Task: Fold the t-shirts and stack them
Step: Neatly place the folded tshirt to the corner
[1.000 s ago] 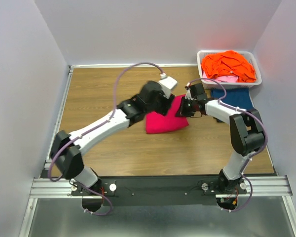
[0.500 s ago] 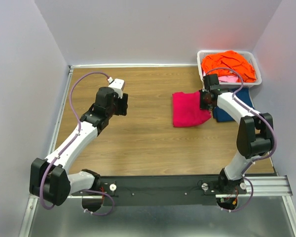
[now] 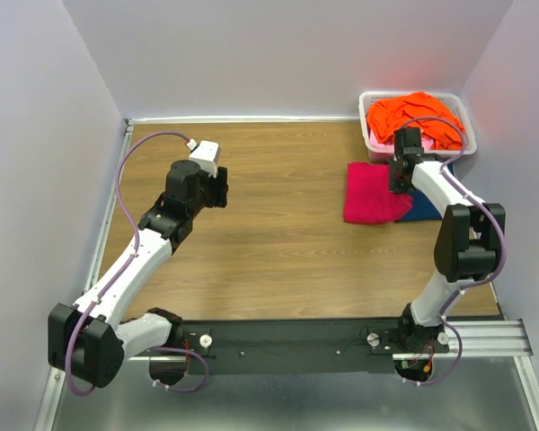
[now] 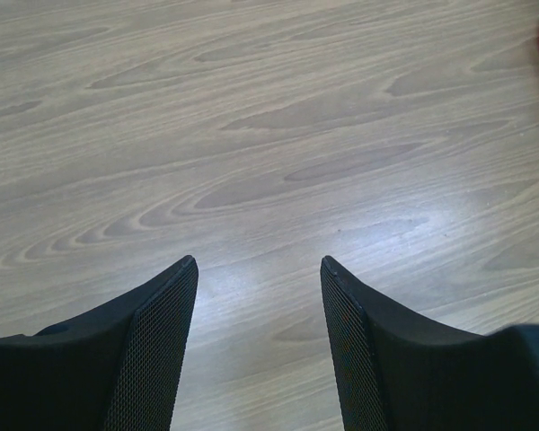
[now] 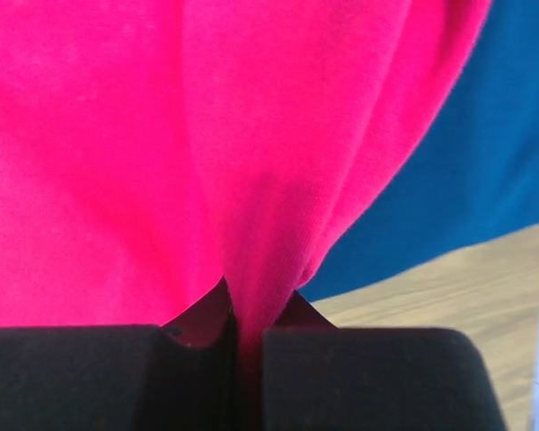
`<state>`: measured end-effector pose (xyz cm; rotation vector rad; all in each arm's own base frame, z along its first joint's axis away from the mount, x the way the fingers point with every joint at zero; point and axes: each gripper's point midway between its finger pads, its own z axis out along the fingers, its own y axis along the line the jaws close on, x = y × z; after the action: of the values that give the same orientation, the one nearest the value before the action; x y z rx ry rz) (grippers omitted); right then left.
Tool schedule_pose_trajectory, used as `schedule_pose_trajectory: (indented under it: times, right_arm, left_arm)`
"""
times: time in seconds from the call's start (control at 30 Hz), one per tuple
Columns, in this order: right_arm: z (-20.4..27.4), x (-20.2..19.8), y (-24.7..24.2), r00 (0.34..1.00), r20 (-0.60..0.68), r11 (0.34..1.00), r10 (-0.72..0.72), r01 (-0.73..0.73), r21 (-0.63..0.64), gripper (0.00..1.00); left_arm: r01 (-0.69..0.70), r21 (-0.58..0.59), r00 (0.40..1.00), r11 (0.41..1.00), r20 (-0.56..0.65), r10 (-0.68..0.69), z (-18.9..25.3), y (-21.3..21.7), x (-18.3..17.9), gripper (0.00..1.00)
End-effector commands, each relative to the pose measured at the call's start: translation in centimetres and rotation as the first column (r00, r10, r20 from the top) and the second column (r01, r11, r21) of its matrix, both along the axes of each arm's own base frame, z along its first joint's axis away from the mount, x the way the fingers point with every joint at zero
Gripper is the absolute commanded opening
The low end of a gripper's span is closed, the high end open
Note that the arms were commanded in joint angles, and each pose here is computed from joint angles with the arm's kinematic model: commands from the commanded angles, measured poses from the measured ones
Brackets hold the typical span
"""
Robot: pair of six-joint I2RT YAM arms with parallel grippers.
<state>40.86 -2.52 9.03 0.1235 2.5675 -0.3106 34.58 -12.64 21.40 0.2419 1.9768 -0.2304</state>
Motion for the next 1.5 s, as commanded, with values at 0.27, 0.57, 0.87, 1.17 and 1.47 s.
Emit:
schedule_pose_trajectory:
  times: [0.27, 0.57, 0.87, 1.17, 1.47]
  right_arm:
    - [4.4, 1.1, -6.9, 0.989, 0.084, 0.984, -0.124, 0.134, -0.121, 0.01]
    - [7.5, 2.3, -8.8, 0.971, 0.178, 0.982, -0.161, 0.176, -0.068, 0.01]
    - [7.1, 1.8, -11.2, 0.955, 0.200, 0.972, -0.217, 0.231, -0.052, 0.01]
    - [7.6, 1.7, -13.7, 0.924, 0.279, 0.963, -0.261, 0.267, 0.017, 0.01]
    - [8.5, 1.9, -15.4, 0.910, 0.312, 0.956, -0.274, 0.293, -0.016, 0.01]
  left_arm:
    - [-0.019, -0.004, 1.000, 1.000, 0.021, 0.019, 0.7, 0.3, 0.4, 0.65]
    - [-0.018, 0.001, 1.000, 1.000, 0.016, 0.017, 0.5, 0.3, 0.4, 0.64]
    - [-0.013, 0.002, 1.000, 1.000, 0.011, 0.013, 0.4, 0.2, 0.3, 0.64]
    - [-0.011, 0.006, 1.000, 1.000, 0.004, 0.011, 0.1, 0.2, 0.4, 0.64]
    - [-0.007, 0.012, 1.000, 1.000, -0.010, 0.007, -0.4, 0.1, 0.5, 0.64]
